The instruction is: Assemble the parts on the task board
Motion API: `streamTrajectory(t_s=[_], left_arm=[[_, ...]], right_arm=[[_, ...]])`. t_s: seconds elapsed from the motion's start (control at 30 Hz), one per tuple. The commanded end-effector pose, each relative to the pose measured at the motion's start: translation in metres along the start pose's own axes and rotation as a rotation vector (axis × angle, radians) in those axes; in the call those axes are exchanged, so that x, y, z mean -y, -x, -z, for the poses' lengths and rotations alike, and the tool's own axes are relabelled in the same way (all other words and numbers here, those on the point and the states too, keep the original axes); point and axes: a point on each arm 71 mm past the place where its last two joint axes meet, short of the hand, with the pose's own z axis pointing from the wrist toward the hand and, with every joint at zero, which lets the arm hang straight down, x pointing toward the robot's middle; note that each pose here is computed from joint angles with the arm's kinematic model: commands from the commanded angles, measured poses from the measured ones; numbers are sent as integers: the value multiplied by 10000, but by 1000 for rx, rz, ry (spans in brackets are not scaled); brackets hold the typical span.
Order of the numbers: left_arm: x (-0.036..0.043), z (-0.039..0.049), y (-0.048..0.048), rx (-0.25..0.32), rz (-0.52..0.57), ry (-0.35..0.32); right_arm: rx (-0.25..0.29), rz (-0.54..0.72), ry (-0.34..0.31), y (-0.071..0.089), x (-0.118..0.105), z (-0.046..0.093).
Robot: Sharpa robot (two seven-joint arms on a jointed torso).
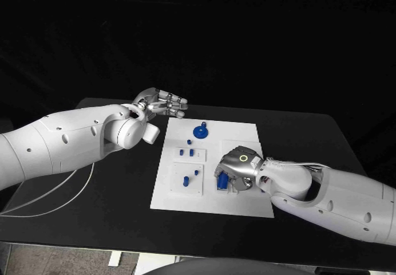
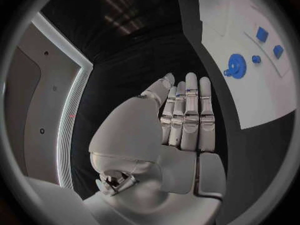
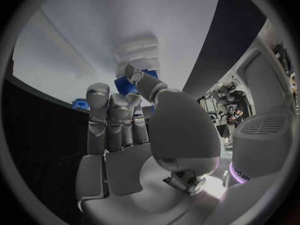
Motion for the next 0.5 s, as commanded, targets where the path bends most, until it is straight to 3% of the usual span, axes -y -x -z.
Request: streamTrajectory(t_s=[0.03, 0.23, 0.5], left_arm=[[12, -3, -32, -25, 2, -1], [11, -2, -30, -26, 1, 1], [9, 0, -27, -28, 1, 2]], right_arm=[[-34, 26, 0, -51, 8, -1], [-19, 25, 21, -45, -16, -9], [52, 0, 65, 18, -52, 10]])
